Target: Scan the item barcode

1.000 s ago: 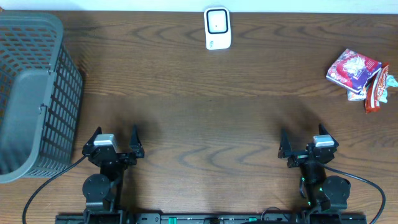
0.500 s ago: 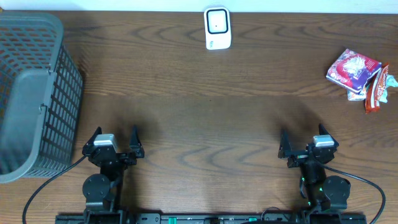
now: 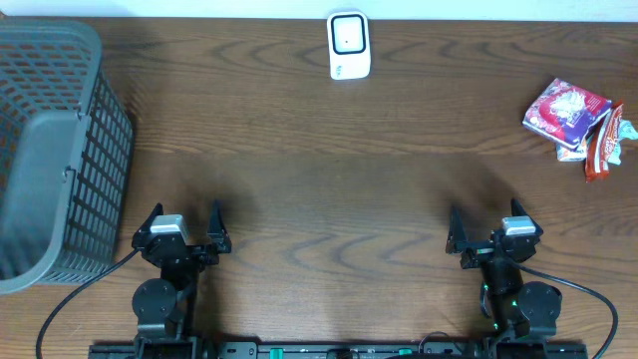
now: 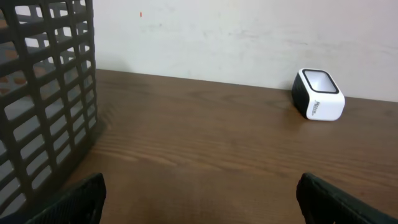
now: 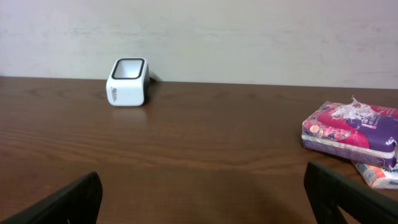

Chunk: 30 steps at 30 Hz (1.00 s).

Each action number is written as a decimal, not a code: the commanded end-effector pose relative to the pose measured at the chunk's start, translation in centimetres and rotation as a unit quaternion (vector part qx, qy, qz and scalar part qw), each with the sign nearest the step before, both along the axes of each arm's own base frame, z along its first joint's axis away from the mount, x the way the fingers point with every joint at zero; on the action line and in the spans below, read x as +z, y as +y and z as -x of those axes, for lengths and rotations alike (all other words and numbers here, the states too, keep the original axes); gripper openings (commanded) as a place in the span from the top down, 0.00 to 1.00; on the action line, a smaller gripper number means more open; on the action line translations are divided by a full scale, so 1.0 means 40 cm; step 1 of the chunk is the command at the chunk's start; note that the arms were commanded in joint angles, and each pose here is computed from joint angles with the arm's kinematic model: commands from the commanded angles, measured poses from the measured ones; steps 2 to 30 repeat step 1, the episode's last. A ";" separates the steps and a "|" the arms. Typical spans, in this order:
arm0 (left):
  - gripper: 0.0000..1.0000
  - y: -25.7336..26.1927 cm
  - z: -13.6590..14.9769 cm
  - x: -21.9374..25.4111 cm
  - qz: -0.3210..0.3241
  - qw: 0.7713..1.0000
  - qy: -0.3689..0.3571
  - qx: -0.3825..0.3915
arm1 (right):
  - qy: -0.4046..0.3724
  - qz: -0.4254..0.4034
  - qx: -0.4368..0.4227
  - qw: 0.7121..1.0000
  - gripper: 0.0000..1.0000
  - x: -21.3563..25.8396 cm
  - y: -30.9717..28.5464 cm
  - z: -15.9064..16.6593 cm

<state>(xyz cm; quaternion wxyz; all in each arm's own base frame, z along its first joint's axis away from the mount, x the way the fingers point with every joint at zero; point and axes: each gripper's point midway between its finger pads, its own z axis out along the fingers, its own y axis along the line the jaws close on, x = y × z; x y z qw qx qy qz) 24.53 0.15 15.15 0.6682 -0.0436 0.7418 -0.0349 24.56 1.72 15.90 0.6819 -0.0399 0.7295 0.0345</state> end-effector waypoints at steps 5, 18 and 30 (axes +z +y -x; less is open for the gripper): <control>0.02 0.008 0.004 -0.037 -0.009 1.000 0.025 0.007 | -0.001 0.006 -0.008 1.000 0.01 -0.001 -0.010 0.000; 0.02 0.008 0.004 -0.037 -0.009 1.000 0.025 0.007 | -0.001 0.006 -0.008 1.000 0.01 -0.001 -0.010 0.000; 0.02 0.008 0.004 -0.037 -0.009 1.000 0.025 0.007 | -0.001 0.006 -0.008 1.000 0.01 -0.001 -0.010 0.000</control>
